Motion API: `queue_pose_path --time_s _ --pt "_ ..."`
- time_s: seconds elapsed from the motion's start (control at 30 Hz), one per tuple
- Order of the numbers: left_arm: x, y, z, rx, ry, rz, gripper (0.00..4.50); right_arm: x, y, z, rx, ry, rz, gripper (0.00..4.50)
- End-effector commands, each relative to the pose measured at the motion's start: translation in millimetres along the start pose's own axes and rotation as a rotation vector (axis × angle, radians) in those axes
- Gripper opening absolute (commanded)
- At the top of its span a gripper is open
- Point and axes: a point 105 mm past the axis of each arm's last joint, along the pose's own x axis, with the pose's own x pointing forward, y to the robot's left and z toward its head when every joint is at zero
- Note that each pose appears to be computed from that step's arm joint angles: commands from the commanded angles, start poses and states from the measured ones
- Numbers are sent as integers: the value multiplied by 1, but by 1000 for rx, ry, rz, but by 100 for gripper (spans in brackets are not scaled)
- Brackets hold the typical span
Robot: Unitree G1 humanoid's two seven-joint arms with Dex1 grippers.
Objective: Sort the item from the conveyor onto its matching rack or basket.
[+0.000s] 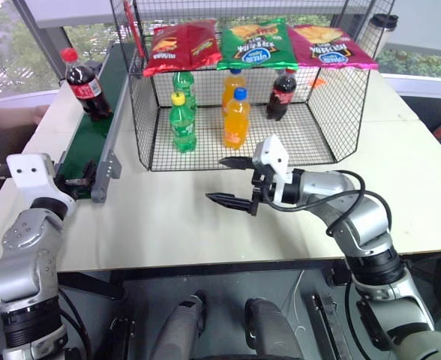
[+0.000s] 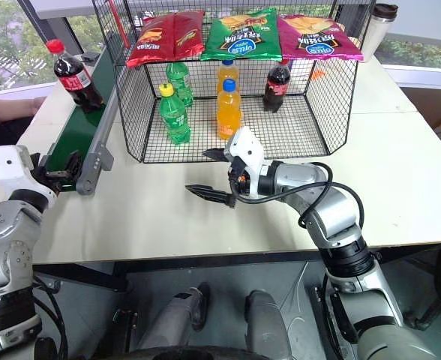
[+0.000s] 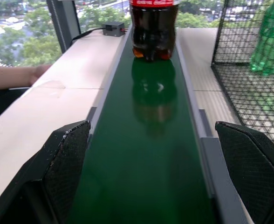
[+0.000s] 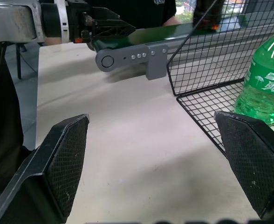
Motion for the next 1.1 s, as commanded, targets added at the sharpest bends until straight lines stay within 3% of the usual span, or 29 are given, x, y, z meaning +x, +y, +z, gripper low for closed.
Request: queue_pose_path --time_s 0.03,0.9,1.0,1.07,1.1 --pt "4 2 15 35 -59 19 450 0 1 10 -36 -37 -9 444" --pt "8 -5 12 43 -80 6 450 -5 -9 6 -40 -18 -61 444" --pt "4 -15 23 -6 -153 -65 370 -6 -10 6 -43 -15 -67 450" --pt "2 -24 31 -60 -180 -123 292 -7 -10 6 -44 -13 -68 450" --pt "2 -28 35 -67 -185 -148 289 -7 -10 6 -46 -12 -68 450"
